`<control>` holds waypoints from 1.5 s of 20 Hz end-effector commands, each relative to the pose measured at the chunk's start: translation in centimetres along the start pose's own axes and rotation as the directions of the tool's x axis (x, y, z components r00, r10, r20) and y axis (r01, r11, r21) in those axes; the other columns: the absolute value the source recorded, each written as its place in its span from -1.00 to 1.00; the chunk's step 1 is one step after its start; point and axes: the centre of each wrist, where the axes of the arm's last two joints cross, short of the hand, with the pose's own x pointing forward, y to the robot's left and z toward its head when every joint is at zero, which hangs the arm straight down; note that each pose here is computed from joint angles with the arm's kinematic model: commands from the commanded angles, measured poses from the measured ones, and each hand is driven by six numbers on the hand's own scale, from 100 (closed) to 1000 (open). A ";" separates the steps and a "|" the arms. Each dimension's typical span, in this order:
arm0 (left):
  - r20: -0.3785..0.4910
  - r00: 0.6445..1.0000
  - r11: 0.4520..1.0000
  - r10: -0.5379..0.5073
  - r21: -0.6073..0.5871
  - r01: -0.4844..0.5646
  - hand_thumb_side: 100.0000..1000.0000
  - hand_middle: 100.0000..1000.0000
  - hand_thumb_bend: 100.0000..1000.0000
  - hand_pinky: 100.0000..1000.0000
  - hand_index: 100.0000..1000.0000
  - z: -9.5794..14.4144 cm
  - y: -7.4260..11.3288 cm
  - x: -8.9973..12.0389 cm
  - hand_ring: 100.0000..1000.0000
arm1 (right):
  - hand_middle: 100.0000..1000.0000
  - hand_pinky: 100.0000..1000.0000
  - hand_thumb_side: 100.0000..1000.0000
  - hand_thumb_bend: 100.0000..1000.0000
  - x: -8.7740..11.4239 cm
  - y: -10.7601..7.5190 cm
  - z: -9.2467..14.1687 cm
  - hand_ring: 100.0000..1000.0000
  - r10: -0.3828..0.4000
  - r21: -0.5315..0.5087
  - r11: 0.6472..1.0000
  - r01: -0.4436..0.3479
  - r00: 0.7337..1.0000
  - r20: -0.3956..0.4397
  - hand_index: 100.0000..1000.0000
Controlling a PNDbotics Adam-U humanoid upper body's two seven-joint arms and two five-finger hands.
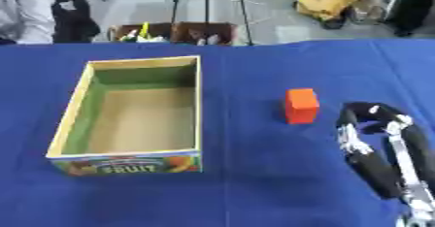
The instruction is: Pick up objects on the table and place them in the box.
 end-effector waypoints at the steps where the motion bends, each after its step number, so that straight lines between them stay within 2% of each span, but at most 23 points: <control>1: 0.027 1.000 1.000 0.005 -0.002 -0.005 0.68 0.01 -1.00 -0.56 -0.10 -0.2 0.0 0.7 0.36 | 0.13 0.15 0.78 -1.00 0.5 -0.6 -0.3 0.33 0.012 -0.014 1.000 -0.012 1.000 0.029 0.48; 9: 0.027 1.000 1.000 0.006 -0.003 -0.006 0.68 0.01 -1.00 -0.56 -0.10 -0.2 0.0 0.7 0.36 | 0.15 0.15 0.78 -1.00 0.5 -0.8 -0.4 0.34 0.025 -0.013 1.000 -0.024 0.999 0.040 0.49; 15: 0.025 1.000 1.000 0.002 -0.004 -0.002 0.68 0.01 -1.00 -0.56 -0.10 -0.1 0.1 0.6 0.37 | 0.20 0.17 0.76 -1.00 0.3 -2.9 -1.5 0.39 0.115 -0.016 0.993 -0.114 0.988 0.106 0.49; 21: 0.020 1.000 1.000 -0.001 -0.012 0.001 0.68 0.02 -1.00 -0.56 -0.10 0.0 0.1 0.6 0.37 | 0.29 0.23 0.63 -1.00 1.1 -5.9 -3.7 0.46 0.226 0.014 0.972 -0.233 0.955 0.192 0.54; 25: 0.017 1.000 1.000 -0.002 -0.017 0.003 0.68 0.02 -1.00 -0.56 -0.10 0.0 0.1 0.5 0.37 | 0.35 0.27 0.51 -1.00 1.9 -7.3 -4.8 0.49 0.285 0.066 0.949 -0.308 0.929 0.237 0.61; 30: 0.014 1.000 1.000 -0.005 -0.023 0.005 0.68 0.02 -1.00 -0.56 -0.10 0.1 0.1 0.5 0.37 | 0.37 0.30 0.24 -0.91 1.9 -8.8 -6.2 0.52 0.358 0.142 0.903 -0.406 0.892 0.276 0.64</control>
